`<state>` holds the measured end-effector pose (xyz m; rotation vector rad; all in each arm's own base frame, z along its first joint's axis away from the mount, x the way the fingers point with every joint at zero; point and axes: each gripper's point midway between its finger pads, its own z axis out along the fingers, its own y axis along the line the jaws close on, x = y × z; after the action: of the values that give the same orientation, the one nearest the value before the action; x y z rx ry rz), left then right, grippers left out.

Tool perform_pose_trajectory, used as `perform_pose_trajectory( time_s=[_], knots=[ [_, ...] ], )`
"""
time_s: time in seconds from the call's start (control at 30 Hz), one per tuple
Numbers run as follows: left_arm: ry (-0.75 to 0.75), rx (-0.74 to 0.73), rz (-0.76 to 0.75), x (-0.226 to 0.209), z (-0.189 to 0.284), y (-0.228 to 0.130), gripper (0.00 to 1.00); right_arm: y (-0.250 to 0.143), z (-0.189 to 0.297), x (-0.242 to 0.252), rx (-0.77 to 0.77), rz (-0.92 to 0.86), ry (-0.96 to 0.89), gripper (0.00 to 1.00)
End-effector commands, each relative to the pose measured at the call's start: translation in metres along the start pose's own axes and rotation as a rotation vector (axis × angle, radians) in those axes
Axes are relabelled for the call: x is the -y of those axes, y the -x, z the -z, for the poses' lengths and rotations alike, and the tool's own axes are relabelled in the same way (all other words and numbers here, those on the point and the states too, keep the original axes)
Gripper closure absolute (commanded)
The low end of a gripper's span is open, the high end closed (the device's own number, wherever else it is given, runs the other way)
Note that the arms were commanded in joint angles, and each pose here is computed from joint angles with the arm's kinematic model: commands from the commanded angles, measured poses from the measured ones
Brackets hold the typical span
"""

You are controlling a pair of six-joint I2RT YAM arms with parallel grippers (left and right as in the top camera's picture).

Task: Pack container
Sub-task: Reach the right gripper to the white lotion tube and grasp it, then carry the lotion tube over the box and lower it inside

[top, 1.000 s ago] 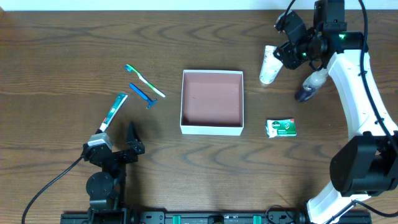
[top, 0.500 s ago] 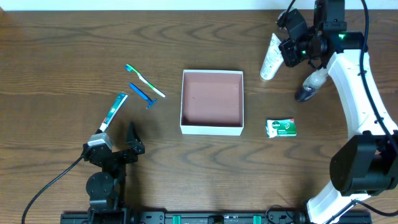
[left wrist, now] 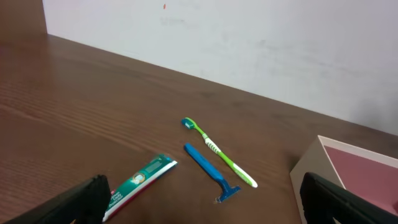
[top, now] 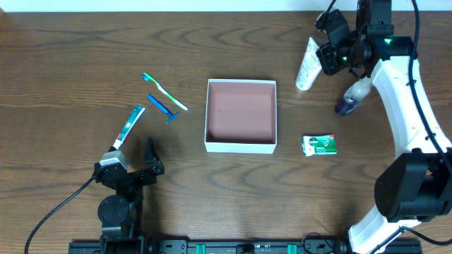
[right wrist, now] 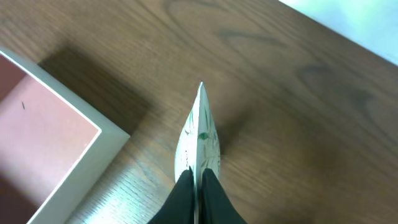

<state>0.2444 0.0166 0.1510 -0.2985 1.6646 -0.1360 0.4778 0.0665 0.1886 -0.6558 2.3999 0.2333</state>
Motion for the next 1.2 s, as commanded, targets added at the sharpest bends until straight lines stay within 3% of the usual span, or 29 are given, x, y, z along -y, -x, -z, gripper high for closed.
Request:
perform_pose_trajectory(
  time_s=[0.0, 0.03, 0.13, 0.67, 1.03, 1.1, 1.17],
  knots=[
    [0.035, -0.049, -0.012, -0.009, -0.001, -0.017, 0.02, 0.004, 0.0, 0.002, 0.013, -0.009, 0.005, 0.81],
    [0.035, -0.05, -0.012, -0.009, -0.001, -0.017, 0.02, 0.004, 0.0, 0.002, 0.014, -0.009, 0.005, 0.73],
    [0.035, -0.049, -0.012, -0.009, -0.001, -0.017, 0.02, 0.005, 0.0, 0.002, 0.017, -0.008, 0.003, 0.67],
    [0.035, -0.05, -0.012, -0.009, -0.001, -0.017, 0.02, 0.007, -0.006, 0.005, 0.028, -0.004, -0.002, 0.62],
    [0.035, -0.049, -0.012, -0.009, -0.001, -0.017, 0.02, -0.002, -0.024, 0.006, -0.005, -0.013, 0.014, 0.67],
    [0.035, -0.05, -0.012, -0.009, -0.001, -0.017, 0.02, 0.0, -0.024, 0.006, 0.0, -0.011, 0.012, 0.73],
    [0.035, -0.049, -0.012, -0.009, -0.001, -0.017, 0.02, 0.001, -0.024, 0.007, 0.004, -0.011, 0.011, 0.88]
  ],
)
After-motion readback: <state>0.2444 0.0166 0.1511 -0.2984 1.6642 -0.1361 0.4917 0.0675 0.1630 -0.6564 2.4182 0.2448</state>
